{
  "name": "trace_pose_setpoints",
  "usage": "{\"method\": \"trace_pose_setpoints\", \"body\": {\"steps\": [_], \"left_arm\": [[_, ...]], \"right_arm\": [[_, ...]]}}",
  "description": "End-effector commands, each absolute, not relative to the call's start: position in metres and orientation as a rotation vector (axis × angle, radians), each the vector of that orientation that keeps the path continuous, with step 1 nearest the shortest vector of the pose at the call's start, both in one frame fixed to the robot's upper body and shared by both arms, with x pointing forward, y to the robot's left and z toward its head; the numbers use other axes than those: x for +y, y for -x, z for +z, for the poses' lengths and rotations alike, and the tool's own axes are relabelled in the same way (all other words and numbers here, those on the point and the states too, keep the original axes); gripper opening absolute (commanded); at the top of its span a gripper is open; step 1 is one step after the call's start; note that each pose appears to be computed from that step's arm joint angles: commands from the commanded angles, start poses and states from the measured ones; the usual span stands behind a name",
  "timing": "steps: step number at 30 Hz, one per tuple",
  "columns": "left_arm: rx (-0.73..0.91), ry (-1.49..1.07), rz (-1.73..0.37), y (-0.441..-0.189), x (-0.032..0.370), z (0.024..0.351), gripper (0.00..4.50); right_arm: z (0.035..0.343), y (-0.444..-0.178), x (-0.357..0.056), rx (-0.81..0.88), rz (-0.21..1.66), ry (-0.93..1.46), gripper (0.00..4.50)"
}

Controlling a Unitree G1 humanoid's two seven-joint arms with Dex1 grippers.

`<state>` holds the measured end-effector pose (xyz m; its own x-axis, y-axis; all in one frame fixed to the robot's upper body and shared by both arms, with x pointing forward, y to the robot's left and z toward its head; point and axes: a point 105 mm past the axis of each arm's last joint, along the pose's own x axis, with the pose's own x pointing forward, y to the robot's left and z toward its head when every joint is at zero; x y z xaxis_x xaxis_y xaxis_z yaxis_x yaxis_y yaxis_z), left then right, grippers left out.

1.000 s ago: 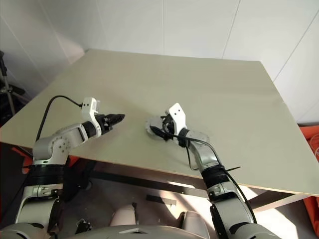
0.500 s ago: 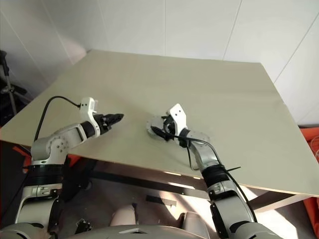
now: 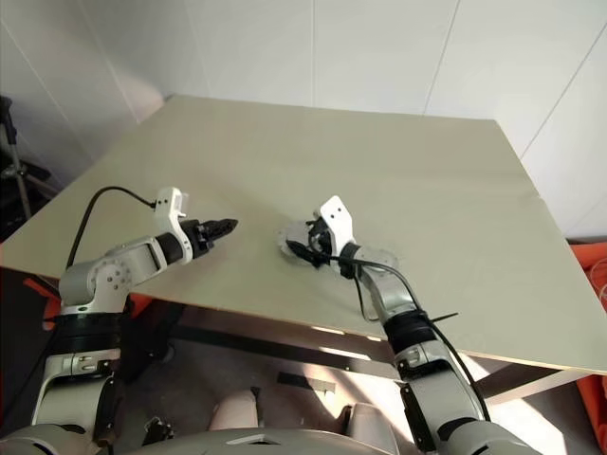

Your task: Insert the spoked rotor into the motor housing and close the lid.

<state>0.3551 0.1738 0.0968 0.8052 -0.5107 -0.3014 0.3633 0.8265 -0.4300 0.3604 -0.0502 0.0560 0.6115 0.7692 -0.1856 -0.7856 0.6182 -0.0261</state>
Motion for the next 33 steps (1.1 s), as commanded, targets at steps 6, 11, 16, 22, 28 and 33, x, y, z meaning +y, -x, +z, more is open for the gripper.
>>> {"method": "trace_pose_setpoints", "body": {"steps": [6, 11, 16, 22, 28, 33], "left_arm": [[0.357, 0.352, -0.496, -0.356, 0.173, 0.115, 2.29], [0.356, 0.351, -0.499, -0.356, 0.172, 0.116, 2.29], [0.356, 0.351, -0.501, -0.357, 0.172, 0.116, 2.29], [0.356, 0.35, -0.503, -0.357, 0.172, 0.116, 2.29], [0.355, 0.348, -0.505, -0.356, 0.171, 0.117, 2.29], [0.356, 0.347, -0.505, -0.356, 0.171, 0.117, 2.29]], "right_arm": [[0.023, -0.355, -0.07, 0.31, 0.885, 0.174, 3.09], [0.022, -0.354, -0.072, 0.319, 0.885, 0.178, 3.09], [0.021, -0.354, -0.073, 0.324, 0.883, 0.186, 3.09], [0.02, -0.359, -0.077, 0.34, 0.848, 0.174, 3.09], [0.015, -0.361, -0.071, 0.361, 0.818, 0.177, 3.09], [0.011, -0.36, -0.073, 0.381, 0.805, 0.181, 3.09]]}}
